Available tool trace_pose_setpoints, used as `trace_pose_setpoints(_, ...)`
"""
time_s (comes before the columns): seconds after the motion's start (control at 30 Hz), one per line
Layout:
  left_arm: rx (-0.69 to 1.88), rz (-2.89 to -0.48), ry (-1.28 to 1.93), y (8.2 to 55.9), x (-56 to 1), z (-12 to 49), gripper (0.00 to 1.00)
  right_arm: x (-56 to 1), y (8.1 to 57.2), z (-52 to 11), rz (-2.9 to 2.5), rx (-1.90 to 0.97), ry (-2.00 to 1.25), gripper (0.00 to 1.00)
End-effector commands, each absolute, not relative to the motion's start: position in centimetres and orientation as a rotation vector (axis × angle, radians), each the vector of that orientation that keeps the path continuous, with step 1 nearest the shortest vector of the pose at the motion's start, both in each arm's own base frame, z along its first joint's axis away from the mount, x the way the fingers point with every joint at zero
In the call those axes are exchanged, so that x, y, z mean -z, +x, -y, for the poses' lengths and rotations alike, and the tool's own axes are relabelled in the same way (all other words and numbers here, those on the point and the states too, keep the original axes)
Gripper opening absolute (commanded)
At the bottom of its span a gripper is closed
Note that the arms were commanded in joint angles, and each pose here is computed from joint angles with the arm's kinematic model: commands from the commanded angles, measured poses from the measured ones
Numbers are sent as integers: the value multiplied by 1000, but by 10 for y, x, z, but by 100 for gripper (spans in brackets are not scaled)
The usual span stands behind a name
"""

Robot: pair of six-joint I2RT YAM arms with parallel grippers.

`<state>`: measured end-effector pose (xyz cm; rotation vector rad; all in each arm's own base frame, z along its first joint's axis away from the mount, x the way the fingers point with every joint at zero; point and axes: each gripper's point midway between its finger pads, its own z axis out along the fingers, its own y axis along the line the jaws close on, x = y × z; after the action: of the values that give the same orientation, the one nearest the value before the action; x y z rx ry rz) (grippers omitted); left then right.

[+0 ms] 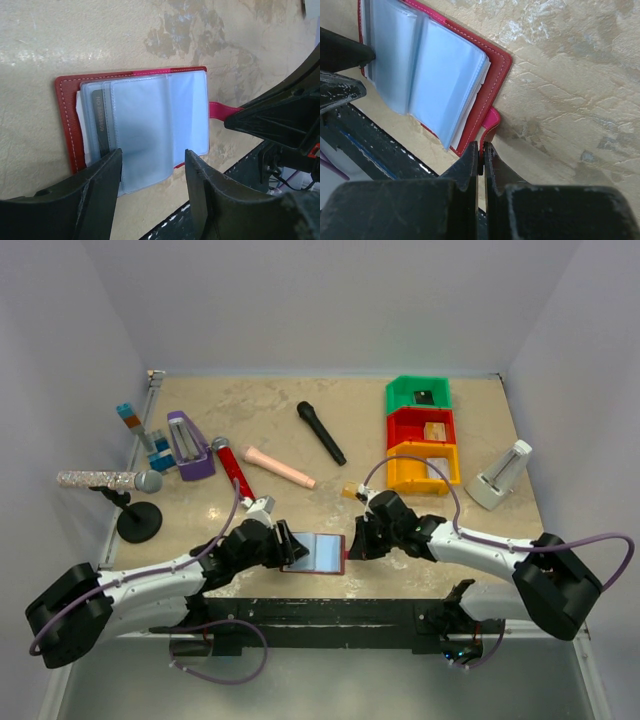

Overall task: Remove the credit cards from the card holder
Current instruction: Remove the credit card from the card holder.

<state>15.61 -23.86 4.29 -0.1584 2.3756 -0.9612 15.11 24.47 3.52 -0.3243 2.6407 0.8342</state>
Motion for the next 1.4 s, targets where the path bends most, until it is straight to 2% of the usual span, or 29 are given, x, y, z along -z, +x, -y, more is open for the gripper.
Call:
trace_pose_setpoints(0.0,1032,-2355,-64,156,-56,260,57,-42,152,-256,-2621,-899,-332,0)
trace_pose_setpoints(0.63,1289,-2293,245,141,-102,337,56,-38,151,-254,-2627,-889,-340,0)
trace_pose_setpoints(0.77,1210,-2218,126,150,-111,308,56,-37,150,-252,-2627,-884,-347,0)
trace_pose_setpoints(1.0,919,-2213,-167,162,-91,229,60,-36,150,-252,-2626,-882,-353,0)
trace_pose_setpoints(1.37,820,-2322,-186,153,-57,216,65,-37,150,-252,-2626,-879,-356,0)
